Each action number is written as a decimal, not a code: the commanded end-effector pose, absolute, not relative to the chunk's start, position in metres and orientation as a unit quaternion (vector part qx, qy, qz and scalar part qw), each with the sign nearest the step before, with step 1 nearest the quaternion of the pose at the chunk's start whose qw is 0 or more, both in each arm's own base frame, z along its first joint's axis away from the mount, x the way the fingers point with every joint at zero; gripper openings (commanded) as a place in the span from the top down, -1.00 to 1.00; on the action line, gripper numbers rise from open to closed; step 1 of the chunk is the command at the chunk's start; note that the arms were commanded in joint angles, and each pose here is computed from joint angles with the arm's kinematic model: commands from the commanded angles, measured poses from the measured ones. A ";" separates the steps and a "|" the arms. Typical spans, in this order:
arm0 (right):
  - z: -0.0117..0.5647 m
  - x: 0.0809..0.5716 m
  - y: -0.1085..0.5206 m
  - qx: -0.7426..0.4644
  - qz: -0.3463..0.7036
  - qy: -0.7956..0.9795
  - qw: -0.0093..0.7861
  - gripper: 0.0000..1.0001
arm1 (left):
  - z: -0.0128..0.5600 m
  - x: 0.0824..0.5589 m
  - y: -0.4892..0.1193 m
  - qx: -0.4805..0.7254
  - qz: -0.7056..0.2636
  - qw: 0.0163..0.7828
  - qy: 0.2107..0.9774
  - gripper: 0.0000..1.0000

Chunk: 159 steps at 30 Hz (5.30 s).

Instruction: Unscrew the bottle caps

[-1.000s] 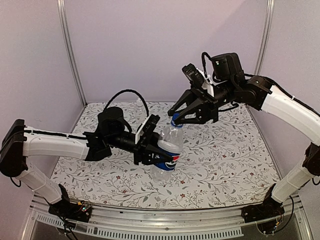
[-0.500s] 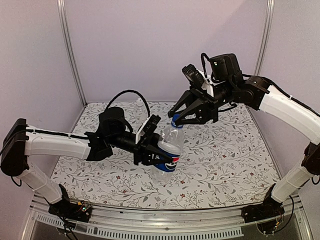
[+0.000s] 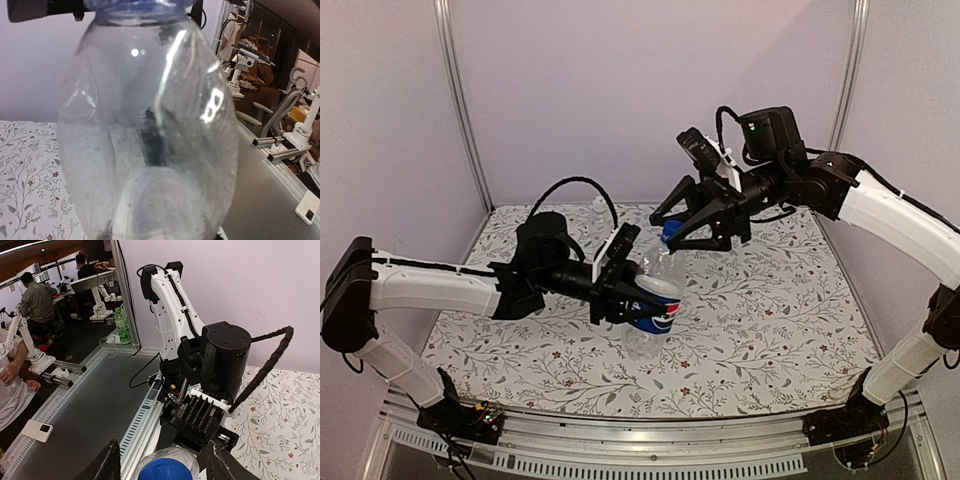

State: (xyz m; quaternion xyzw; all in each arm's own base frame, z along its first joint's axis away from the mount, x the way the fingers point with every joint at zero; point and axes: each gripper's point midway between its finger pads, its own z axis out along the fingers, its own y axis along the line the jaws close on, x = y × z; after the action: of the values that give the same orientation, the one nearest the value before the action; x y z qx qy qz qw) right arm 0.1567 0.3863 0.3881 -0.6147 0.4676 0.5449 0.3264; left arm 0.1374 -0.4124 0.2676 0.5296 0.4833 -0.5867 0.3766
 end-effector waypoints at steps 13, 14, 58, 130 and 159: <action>0.431 0.216 0.377 -0.482 0.470 0.588 0.448 -0.87 | 0.276 0.205 -0.409 0.452 -0.477 0.494 0.569 0.41; 0.435 0.226 0.376 -0.455 0.464 0.607 0.458 -0.87 | 0.275 0.209 -0.408 0.446 -0.468 0.500 0.577 0.40; 0.362 0.288 0.403 -0.267 0.405 0.758 0.436 -0.08 | 0.263 0.260 -0.388 0.362 -0.339 0.562 0.662 0.34; 0.406 0.164 0.376 -0.594 0.548 0.459 0.368 0.78 | 0.292 0.136 -0.406 0.543 -0.553 0.438 0.455 0.34; 0.432 0.153 0.368 -0.614 0.574 0.406 0.359 0.81 | 0.283 0.120 -0.408 0.561 -0.611 0.355 0.431 0.36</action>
State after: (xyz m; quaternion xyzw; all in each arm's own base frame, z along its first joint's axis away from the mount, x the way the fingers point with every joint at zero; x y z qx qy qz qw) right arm 0.1410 0.3682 0.4216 -0.6249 0.3856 0.5958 0.3254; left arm 0.1100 -0.4070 0.2696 0.5662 0.4368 -0.6221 0.3186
